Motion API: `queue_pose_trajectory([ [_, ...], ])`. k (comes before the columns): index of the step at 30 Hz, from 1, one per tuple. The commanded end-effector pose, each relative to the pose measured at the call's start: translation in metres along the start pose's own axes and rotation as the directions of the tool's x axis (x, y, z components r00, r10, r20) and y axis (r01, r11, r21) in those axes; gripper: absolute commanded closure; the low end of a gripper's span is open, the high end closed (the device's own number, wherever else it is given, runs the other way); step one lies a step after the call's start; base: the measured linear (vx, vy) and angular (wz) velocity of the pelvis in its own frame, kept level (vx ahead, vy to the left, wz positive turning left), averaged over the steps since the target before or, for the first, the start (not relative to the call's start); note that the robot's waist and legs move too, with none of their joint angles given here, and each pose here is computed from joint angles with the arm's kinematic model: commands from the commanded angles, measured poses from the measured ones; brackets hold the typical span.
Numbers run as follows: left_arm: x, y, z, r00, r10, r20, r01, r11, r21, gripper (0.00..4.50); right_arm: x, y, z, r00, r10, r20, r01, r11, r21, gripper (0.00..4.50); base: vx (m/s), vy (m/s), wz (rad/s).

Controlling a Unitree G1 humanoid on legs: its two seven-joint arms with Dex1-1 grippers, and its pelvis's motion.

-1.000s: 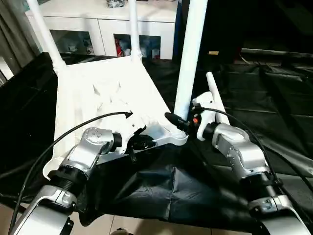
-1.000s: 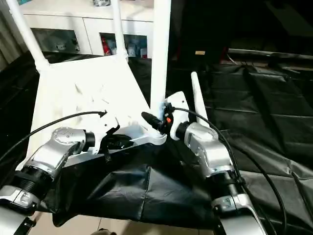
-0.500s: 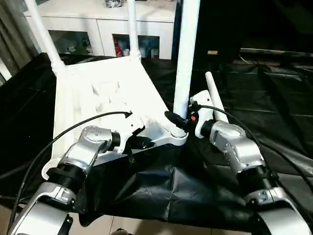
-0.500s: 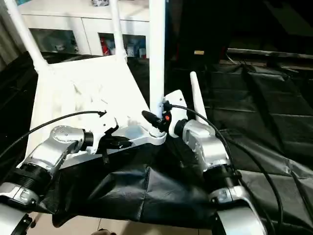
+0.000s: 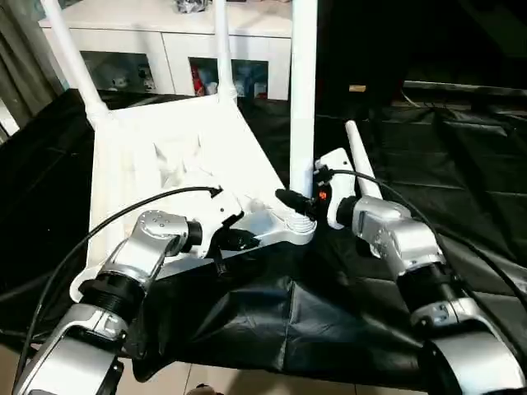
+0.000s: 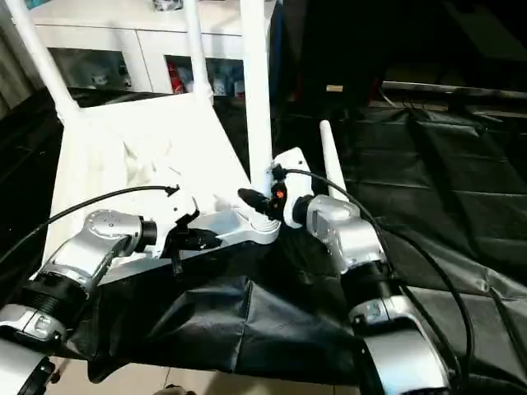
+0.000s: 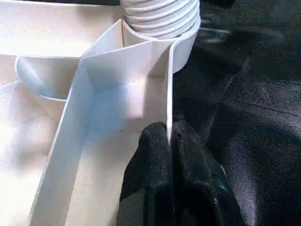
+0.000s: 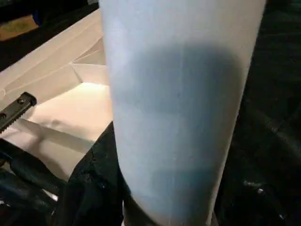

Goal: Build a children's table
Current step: Insert table leg to table base

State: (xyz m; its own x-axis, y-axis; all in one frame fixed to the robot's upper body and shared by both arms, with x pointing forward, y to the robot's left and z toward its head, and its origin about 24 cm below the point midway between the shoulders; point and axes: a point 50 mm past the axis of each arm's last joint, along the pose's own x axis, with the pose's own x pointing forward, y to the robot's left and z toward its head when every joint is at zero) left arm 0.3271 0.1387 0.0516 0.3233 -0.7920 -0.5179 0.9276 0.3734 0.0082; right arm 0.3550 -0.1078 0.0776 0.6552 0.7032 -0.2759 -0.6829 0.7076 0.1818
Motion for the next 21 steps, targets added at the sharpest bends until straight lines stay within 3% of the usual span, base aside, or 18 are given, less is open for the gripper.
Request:
queue_pose_trajectory([
  [1,-0.002,-0.002,-0.011,1.000,-0.023,-0.014,0.023,0.999,-0.037,4.50,0.000,-0.005,-0.013,0.998,-0.024,-0.056,0.028,0.997,0.067,2.57,0.000,0.000,0.00],
  [5,-0.005,-0.003,-0.006,0.999,-0.034,0.020,0.035,0.999,-0.038,4.50,0.000,-0.011,-0.014,0.998,-0.044,-0.050,0.049,0.991,0.121,2.58,0.000,0.000,0.00],
  [10,-0.005,0.000,-0.008,1.000,-0.004,0.009,0.005,0.999,-0.041,4.50,-0.007,-0.014,-0.020,0.999,-0.039,0.023,0.033,0.972,0.233,2.58,0.000,0.000,0.00],
  [21,-0.003,0.005,-0.003,0.999,0.035,0.006,-0.034,0.999,-0.030,4.50,-0.023,-0.018,-0.049,0.989,-0.096,0.116,0.049,0.935,0.352,2.59,0.000,0.000,0.00],
])
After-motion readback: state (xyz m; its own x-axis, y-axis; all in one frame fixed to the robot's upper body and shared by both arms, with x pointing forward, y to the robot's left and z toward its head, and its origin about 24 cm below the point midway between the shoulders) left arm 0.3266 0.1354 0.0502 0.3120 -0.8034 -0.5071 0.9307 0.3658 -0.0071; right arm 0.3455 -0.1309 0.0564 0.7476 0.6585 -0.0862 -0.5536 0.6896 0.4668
